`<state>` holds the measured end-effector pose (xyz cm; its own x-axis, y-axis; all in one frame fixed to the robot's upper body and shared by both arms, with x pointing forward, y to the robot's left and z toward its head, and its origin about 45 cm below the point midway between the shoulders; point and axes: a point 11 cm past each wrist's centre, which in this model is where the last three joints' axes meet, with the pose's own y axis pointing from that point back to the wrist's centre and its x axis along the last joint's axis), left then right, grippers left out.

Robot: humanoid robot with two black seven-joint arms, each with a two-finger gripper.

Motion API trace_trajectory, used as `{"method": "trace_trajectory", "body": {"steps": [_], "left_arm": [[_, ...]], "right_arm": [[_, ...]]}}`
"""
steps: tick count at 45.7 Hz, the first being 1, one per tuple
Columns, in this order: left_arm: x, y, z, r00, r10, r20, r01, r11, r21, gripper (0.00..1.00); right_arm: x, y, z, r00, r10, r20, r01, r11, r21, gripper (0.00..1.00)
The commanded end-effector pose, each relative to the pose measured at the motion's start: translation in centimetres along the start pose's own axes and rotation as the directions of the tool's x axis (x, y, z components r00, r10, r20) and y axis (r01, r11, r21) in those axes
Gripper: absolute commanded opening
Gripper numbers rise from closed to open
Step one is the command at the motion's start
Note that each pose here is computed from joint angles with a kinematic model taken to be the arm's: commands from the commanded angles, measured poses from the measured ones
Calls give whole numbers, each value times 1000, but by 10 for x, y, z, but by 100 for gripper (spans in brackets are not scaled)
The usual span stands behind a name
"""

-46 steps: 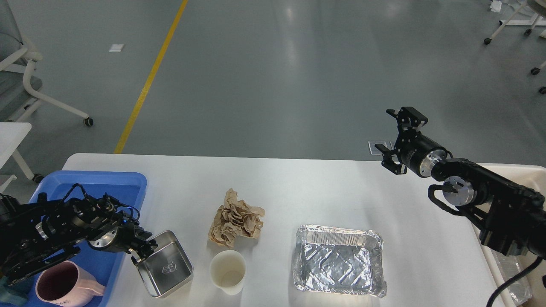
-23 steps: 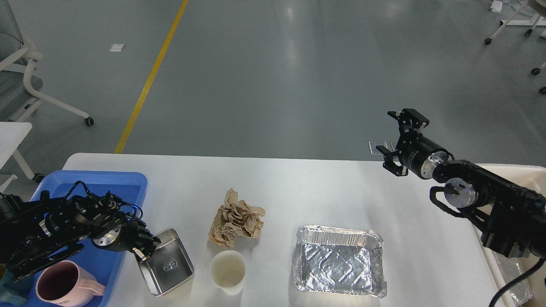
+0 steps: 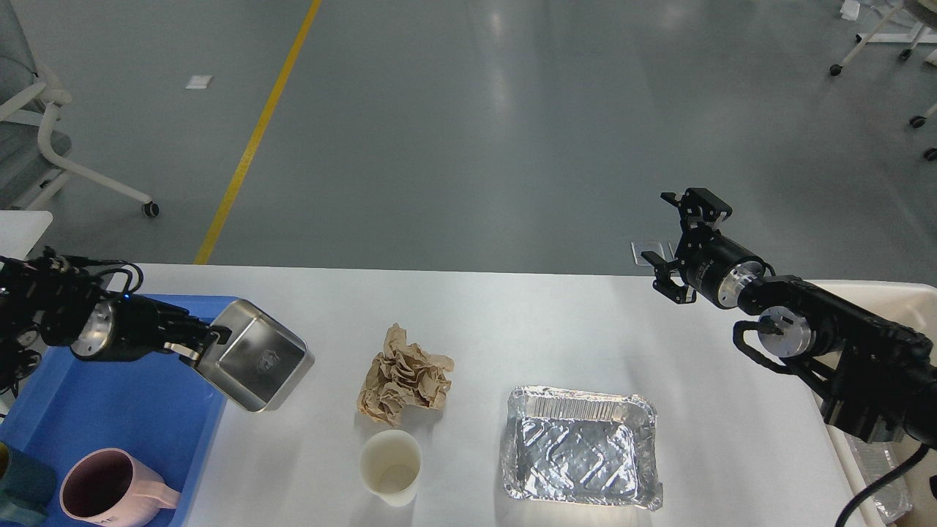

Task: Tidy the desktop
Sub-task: 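Grasp the steel box edge with the left gripper and lift, then lower the steel box into the blue tray and release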

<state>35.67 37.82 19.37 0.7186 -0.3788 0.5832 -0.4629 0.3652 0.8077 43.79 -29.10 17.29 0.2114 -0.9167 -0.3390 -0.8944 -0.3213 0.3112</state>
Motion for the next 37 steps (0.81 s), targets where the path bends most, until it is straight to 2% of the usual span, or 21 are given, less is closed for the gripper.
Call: {"method": "trace_trajectory", "body": {"steps": [1,12,21,37], "left_arm": [[11,38,-26,983,117,-139,-111,992,52,3],[-22,92,-69,914,250,-320,-194,961,197,3],[-86,118,-91,909,236,-345,-126,942,312,3],[-138,159,-145,920,236,-314,-39,850,525,3]], "right_arm": [[1,0,-1,1000,1,0,-1,1000,1,100],[0,0,0,1000,-1,-3,1,1000,-1,100],[-1,0,-2,1000,-5,-1,5,1000,3,100],[-1,0,-2,1000,-5,-1,5,1000,3,100]]}}
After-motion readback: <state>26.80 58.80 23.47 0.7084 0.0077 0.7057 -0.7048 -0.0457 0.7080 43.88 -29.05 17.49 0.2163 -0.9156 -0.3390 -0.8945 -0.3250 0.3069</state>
